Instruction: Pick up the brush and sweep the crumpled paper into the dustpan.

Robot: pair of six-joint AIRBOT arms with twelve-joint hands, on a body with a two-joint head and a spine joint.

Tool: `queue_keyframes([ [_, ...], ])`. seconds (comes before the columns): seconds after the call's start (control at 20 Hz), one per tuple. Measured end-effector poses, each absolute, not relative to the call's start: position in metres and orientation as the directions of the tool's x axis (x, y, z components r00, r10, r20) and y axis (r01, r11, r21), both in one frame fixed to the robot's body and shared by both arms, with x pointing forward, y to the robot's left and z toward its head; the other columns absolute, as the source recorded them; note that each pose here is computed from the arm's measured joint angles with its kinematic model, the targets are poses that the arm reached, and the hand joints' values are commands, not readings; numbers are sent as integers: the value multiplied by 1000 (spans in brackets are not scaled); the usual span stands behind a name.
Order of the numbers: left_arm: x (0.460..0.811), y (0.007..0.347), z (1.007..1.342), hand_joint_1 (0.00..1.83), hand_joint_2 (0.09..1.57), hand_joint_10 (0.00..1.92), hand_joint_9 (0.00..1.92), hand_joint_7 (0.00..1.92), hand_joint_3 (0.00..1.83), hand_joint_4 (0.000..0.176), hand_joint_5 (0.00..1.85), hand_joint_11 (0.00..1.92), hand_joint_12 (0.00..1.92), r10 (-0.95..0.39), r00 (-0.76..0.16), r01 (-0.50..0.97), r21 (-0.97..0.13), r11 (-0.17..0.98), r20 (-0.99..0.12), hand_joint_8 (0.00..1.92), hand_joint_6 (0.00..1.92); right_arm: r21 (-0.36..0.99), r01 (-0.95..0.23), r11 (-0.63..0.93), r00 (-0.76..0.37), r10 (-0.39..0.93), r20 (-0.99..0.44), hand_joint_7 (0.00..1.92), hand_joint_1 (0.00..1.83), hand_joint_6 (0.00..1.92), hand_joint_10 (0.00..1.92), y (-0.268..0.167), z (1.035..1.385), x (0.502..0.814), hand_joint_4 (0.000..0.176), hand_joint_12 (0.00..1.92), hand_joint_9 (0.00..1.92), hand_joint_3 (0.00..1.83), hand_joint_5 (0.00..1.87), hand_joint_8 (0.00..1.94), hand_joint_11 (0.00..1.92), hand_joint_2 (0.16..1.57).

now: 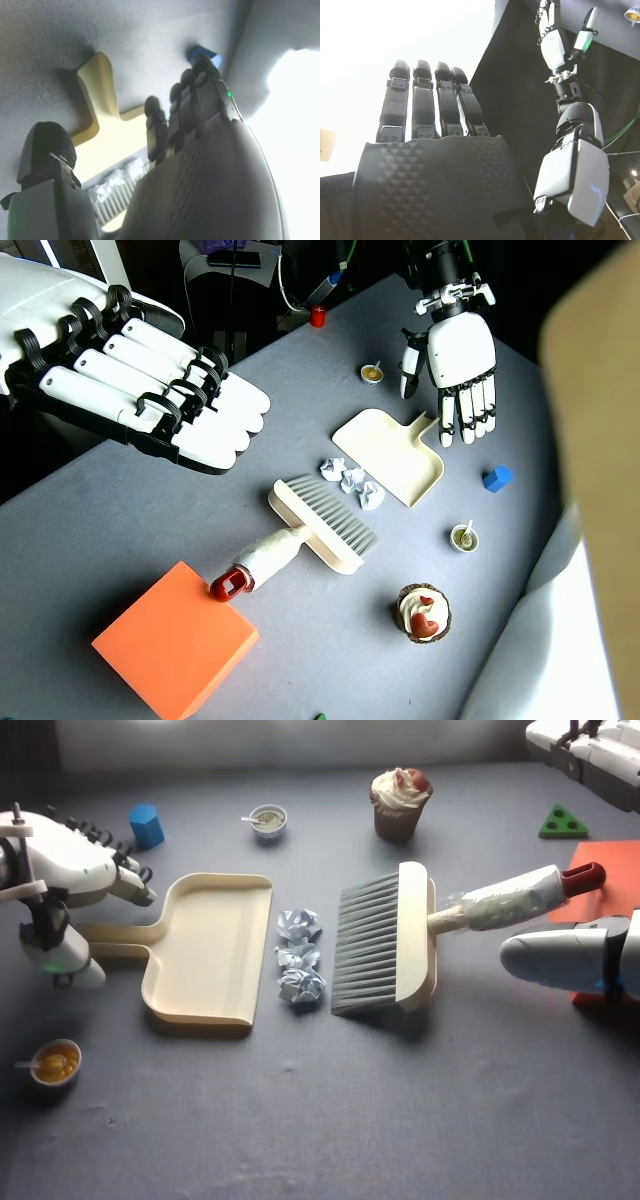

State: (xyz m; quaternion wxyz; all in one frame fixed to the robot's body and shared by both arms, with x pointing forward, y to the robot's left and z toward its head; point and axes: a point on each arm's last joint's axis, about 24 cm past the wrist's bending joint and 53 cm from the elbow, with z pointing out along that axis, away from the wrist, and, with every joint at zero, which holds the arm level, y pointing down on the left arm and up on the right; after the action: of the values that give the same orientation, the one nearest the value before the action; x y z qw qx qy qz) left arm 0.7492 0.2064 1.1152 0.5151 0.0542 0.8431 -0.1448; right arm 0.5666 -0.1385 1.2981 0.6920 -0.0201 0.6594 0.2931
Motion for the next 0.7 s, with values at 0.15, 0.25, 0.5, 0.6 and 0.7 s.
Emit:
queue_keyframes([
  [0.15,748,199,1111,809,1031,0,97,88,0,92,260,148,20,-55,-472,247,-192,950,-880,1,2,360,-431,827,-42,380,-924,99,0,0,0,-139,1298,567,0,6,96,2,89,0,107,898],
  [0.25,747,195,1104,812,1044,0,91,67,3,83,251,165,27,-52,-484,244,-192,951,-873,0,0,360,-431,827,-42,380,-924,112,0,6,9,-139,1298,567,0,18,118,2,104,6,137,900],
  [0.5,748,192,1099,795,1044,7,108,87,1,83,278,171,30,-50,-490,247,-194,949,-870,10,9,361,-430,827,-42,381,-924,83,0,4,2,-139,1298,567,0,3,89,5,78,1,105,909],
  [0.6,748,194,1098,811,1029,2,132,125,0,83,317,179,34,-47,-490,246,-190,950,-870,1,3,359,-432,827,-42,379,-924,105,0,8,9,-139,1298,567,0,8,110,5,91,9,117,911],
  [0.7,748,191,1097,810,1033,3,101,102,0,88,332,147,20,-46,-491,249,-191,949,-870,4,9,359,-432,827,-42,379,-924,97,0,5,0,-139,1298,567,0,1,94,4,92,3,96,912],
])
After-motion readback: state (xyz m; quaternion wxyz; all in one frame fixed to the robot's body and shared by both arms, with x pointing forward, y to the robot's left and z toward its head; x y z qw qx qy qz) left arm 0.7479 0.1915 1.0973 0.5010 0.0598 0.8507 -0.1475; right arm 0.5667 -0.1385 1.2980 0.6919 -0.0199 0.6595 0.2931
